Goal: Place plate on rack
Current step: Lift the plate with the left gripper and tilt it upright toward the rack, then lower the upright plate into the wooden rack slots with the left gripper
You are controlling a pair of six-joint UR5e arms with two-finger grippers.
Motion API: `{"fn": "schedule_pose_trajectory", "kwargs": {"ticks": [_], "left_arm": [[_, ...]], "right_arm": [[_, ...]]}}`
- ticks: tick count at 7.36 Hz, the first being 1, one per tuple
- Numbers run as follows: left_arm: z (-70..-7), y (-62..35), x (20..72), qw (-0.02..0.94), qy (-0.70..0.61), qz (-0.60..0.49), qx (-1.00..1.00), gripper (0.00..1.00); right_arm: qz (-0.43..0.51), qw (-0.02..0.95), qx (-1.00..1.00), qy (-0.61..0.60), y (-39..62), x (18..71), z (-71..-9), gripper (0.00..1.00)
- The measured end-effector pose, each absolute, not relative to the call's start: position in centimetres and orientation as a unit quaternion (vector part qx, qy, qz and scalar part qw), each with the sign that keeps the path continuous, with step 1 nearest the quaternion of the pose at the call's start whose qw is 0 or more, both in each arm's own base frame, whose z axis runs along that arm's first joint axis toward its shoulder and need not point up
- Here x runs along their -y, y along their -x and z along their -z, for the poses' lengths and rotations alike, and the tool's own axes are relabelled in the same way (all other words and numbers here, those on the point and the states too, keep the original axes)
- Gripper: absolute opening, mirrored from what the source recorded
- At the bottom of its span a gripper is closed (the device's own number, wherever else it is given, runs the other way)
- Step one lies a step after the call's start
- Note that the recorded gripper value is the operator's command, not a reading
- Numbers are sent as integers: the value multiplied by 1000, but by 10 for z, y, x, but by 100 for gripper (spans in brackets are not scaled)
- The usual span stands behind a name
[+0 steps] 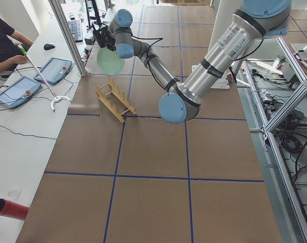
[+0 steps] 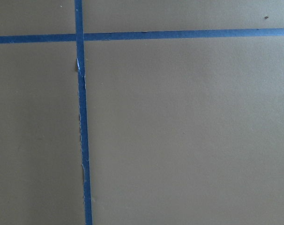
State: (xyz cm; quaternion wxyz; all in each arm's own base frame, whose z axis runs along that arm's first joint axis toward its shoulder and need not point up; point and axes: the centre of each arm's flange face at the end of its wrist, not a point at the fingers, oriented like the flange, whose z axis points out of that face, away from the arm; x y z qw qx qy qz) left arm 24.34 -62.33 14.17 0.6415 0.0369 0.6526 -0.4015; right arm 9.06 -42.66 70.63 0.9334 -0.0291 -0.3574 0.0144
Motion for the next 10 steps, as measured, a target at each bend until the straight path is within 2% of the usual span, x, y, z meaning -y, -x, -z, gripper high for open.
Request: {"fn": "schedule_pose_trajectory", "kwargs": {"ticks": [2,5,10], "left_arm": [[-163,-215,636,581,-57,443,-680,0],[-200,-215,657,520,-116,451,-716,0],[-230,-282,639,520,-128,436,-723,0]], "right_arm": [[-14,933,357,29,-91,427,-706,100],[-14,933,357,29,-91,427,-706,100],[-14,933,357,29,-91,427,-706,100]]}}
